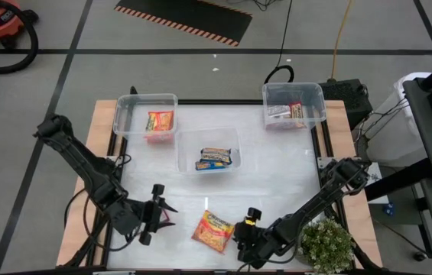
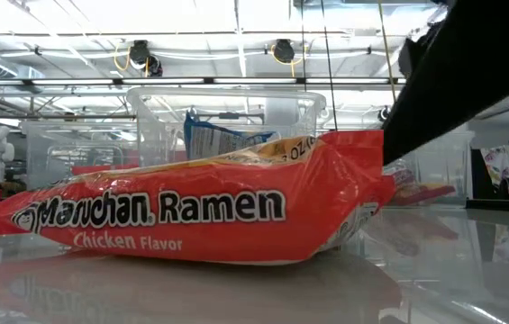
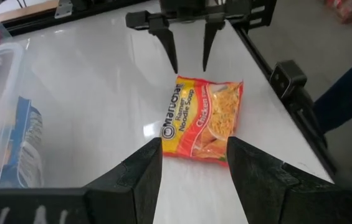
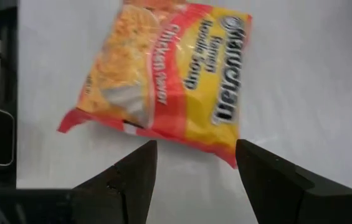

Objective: Sort Maruchan noodles
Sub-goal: Put the orange noodle pack into the top left transparent bin

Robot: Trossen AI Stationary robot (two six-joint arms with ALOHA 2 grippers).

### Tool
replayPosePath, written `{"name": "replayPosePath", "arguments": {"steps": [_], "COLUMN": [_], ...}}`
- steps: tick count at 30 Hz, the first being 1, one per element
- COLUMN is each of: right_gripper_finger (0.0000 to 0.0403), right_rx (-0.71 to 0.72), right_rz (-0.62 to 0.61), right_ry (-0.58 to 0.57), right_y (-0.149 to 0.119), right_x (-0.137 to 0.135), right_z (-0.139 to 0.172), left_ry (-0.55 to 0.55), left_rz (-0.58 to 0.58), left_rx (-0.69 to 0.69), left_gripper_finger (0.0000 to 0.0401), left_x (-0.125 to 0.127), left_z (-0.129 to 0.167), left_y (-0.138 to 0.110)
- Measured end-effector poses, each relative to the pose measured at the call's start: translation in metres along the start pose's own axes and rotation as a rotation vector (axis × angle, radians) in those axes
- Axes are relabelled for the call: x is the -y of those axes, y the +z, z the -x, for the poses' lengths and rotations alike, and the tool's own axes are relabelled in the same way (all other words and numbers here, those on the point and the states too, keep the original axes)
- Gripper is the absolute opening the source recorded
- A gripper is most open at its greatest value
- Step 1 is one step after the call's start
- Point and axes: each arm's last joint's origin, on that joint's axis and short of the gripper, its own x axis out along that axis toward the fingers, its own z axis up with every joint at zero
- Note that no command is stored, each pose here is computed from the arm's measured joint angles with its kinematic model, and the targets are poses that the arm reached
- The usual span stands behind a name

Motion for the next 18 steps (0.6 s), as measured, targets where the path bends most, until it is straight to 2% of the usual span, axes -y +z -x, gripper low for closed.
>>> {"name": "replayPosePath", "arguments": {"steps": [6,13,18], "right_gripper_finger": [0.0210,0.0198,0.0190], "right_rx": [-0.026,-0.023,-0.014], "right_rz": [0.052,0.044,0.041], "right_ry": [-0.007,-0.008,0.039], "right_y": [-0.009,-0.006,-0.002], "right_x": [0.006,0.007,0.004], "right_z": [-0.022,-0.024,-0.018], "left_ry": [0.011,0.000,0.001], "left_rz": [-0.022,-0.061,-0.066], "left_rx": [-0.009,0.016,0.013], "left_gripper_finger": [0.0186,0.0186,0.0186], "left_x": [0.001,0.001,0.001], "left_z": [-0.008,-0.008,-0.008], "left_y": [-0.001,0.002,0.002]}}
